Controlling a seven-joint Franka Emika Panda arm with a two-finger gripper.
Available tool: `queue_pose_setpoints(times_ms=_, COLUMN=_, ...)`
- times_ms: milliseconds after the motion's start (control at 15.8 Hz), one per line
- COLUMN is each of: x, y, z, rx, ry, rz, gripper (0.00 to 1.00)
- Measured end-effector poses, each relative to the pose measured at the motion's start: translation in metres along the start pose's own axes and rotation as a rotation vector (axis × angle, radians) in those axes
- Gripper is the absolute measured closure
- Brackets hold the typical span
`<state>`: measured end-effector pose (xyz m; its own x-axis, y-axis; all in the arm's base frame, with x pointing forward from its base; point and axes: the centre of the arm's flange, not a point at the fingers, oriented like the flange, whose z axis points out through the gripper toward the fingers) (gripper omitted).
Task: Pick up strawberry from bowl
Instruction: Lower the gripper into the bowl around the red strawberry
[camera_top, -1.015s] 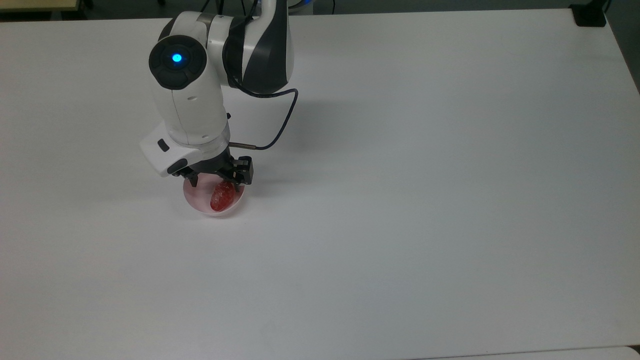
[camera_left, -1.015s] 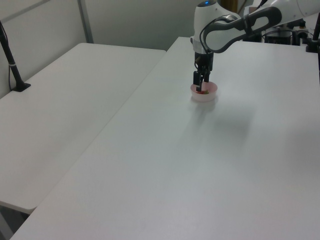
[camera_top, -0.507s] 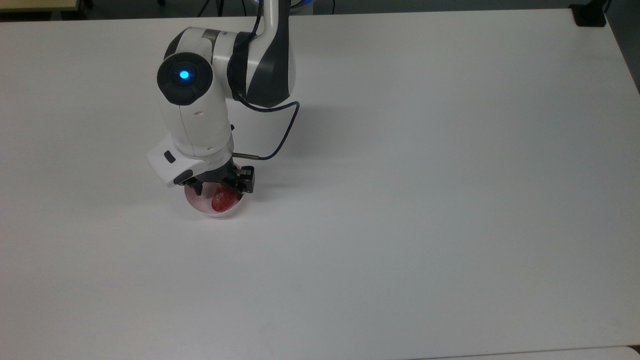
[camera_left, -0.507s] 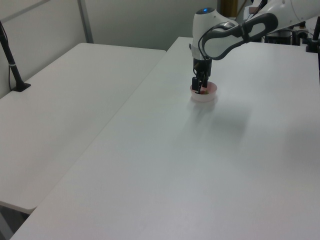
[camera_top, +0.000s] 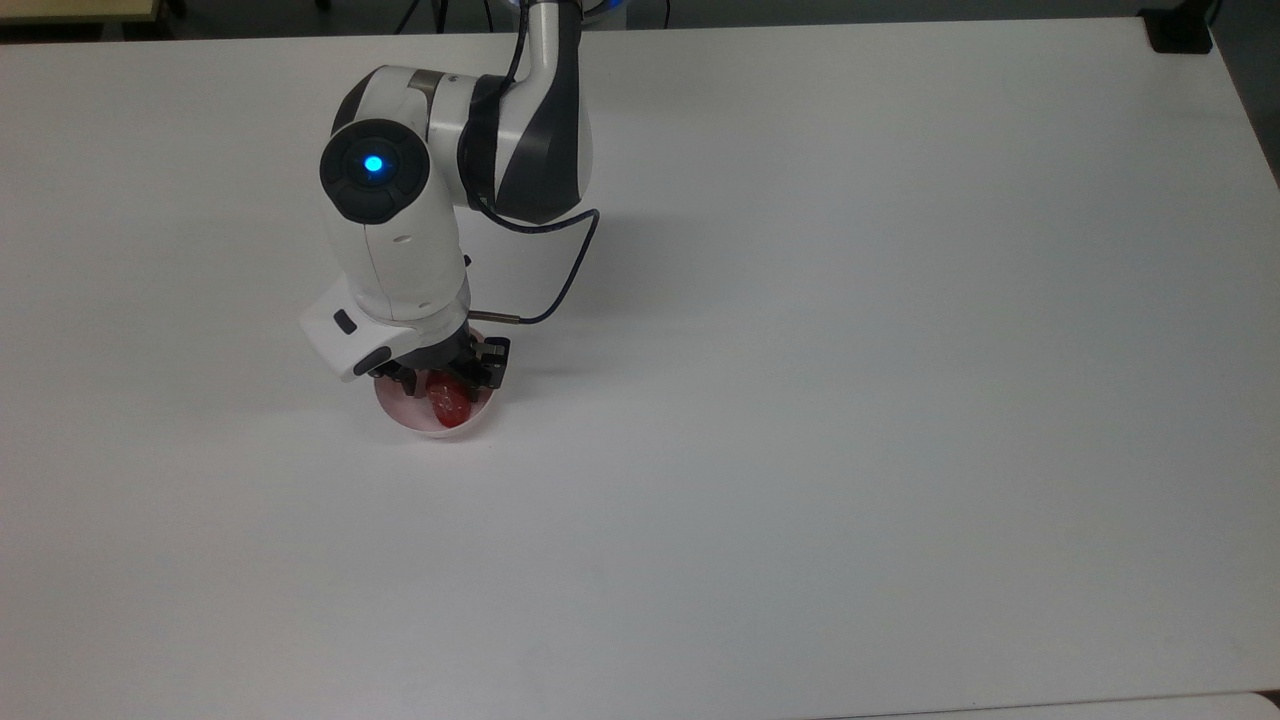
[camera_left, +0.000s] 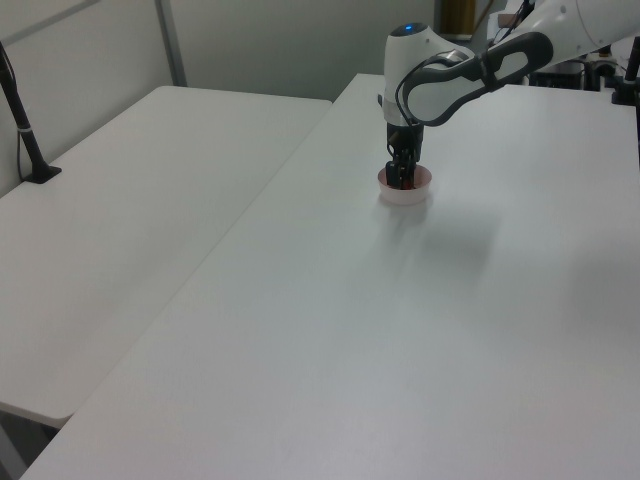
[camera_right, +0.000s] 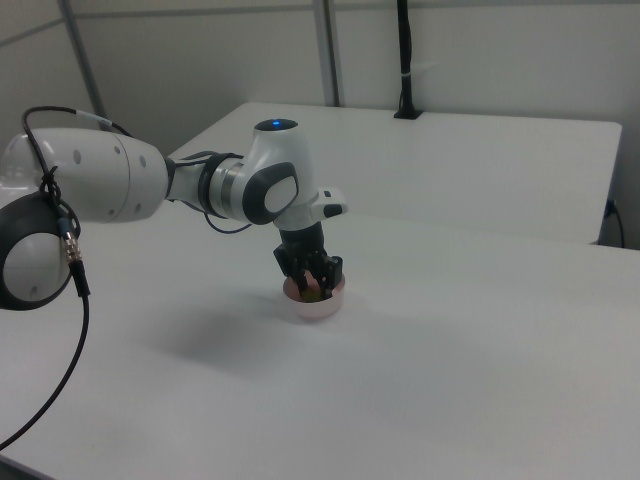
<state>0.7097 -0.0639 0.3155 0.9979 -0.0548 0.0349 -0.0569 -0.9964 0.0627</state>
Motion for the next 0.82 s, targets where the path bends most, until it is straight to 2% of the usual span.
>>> queue_pose_setpoints(times_ms=63, x=0.0, y=0.0, z=0.0, rx=0.0, ry=0.0, rz=-0.001, gripper=0.44)
queue_pose_setpoints(times_ms=190, x=0.0, y=0.0, z=0.0, rx=0.0, ry=0.0, rz=-0.002, gripper=0.48)
queue_pose_setpoints(times_ms=571, x=0.001, y=0.001, z=-0.006, rx=0.001, ry=0.01, rz=-0.001, gripper=0.48)
queue_pose_setpoints(times_ms=824, x=0.005, y=0.002, z=-0.042, rx=0.009, ry=0.066, rz=0.003, gripper=0.48)
